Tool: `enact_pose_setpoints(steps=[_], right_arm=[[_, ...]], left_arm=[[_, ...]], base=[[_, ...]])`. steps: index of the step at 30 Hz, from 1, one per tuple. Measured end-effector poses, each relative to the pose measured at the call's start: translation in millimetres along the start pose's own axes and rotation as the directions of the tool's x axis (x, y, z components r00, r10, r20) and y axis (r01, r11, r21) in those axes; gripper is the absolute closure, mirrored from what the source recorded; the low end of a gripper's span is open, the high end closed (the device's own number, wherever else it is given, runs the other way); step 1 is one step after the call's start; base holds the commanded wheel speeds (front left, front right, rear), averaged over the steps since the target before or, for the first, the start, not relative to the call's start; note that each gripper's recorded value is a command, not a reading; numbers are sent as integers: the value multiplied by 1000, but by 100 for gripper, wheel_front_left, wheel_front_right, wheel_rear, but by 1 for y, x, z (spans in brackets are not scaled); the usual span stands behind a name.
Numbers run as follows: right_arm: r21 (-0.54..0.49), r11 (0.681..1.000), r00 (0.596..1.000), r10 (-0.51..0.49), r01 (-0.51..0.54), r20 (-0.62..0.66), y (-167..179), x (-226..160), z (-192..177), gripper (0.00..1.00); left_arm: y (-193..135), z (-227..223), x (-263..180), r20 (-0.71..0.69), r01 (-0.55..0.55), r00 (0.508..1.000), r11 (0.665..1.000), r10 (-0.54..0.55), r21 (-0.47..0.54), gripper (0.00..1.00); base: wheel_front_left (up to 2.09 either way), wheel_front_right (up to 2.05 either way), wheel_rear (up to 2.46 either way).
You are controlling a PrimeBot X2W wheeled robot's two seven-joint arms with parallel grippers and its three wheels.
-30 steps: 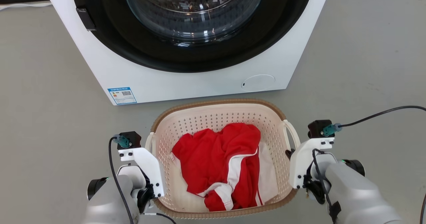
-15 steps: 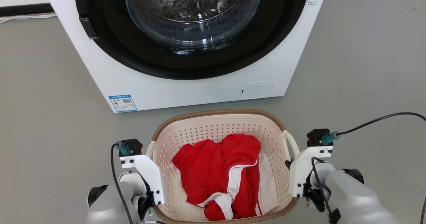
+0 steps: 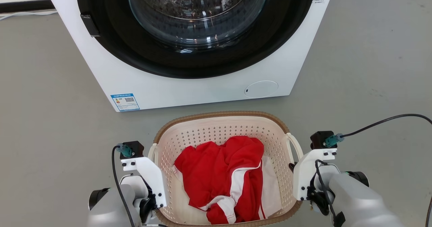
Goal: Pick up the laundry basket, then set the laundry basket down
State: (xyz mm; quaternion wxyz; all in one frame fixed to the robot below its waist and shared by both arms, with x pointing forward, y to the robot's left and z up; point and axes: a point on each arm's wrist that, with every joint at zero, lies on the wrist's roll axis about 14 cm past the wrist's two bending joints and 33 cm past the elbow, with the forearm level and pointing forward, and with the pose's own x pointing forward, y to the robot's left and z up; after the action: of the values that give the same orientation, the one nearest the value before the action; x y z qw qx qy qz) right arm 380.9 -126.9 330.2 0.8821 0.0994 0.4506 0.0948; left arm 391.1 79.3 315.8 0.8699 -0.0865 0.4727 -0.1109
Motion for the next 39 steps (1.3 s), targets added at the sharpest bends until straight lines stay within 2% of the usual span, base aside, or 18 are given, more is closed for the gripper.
enact_pose_setpoints(steps=[24, 39], right_arm=[[15, 1000, 1000, 1, -1, -3, -2, 6, -3, 100], [-2, 1000, 999, -4, 4, 52, -13, 50, 20, 100]], left_arm=[[1, -3, 7, 1, -2, 1000, 1000, 2, -14, 100], [11, 20, 52, 52, -6, 999, 1000, 7, -27, 100]], base=[[0, 0, 0], [0, 0, 0]])
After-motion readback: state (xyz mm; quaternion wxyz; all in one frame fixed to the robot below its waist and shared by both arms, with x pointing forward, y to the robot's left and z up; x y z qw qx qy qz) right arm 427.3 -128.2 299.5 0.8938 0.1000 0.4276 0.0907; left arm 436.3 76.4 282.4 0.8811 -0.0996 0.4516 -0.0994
